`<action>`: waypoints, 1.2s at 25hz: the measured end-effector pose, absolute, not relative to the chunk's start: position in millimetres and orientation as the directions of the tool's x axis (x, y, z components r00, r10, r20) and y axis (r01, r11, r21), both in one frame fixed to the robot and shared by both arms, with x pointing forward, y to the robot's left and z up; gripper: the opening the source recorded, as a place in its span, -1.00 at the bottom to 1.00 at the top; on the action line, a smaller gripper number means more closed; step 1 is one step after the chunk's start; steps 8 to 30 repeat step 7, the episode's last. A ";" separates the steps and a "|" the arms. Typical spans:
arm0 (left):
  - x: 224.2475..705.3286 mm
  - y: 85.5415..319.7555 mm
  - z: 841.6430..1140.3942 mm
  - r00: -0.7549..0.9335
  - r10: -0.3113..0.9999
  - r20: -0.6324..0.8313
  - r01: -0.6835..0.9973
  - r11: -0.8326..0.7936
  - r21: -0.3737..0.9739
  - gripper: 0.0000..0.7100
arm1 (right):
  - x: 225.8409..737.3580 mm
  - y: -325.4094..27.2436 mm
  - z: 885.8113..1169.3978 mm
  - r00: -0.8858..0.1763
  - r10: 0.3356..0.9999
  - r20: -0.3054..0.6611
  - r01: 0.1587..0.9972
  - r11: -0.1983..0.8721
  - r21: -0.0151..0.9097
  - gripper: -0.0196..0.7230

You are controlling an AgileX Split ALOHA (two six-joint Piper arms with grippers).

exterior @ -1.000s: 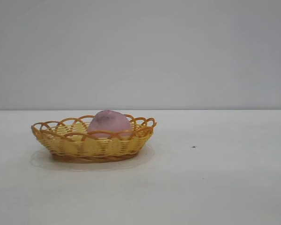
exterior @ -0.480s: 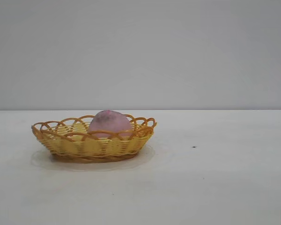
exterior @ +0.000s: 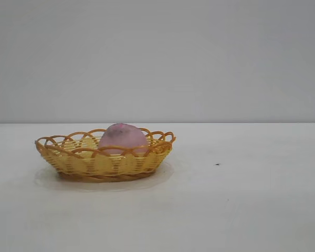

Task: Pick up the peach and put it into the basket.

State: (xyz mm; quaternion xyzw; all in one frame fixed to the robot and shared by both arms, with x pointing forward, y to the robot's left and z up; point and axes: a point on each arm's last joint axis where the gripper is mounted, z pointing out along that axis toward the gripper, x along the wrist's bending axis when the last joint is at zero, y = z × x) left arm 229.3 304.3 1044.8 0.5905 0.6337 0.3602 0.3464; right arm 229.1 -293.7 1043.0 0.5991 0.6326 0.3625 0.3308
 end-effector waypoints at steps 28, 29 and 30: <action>229.3 304.3 1044.8 -0.063 0.998 -0.014 0.499 0.043 0.866 -0.10 | 229.1 -293.7 1043.0 -0.063 0.998 0.016 0.518 0.019 0.855 -0.36; 229.3 304.3 1044.8 -0.063 0.998 -0.014 0.499 0.043 0.866 -0.10 | 229.1 -293.7 1043.0 -0.063 0.998 0.016 0.518 0.019 0.855 -0.36; 229.3 304.3 1044.8 -0.063 0.998 -0.014 0.499 0.043 0.866 -0.10 | 229.1 -293.7 1043.0 -0.063 0.998 0.016 0.518 0.019 0.855 -0.36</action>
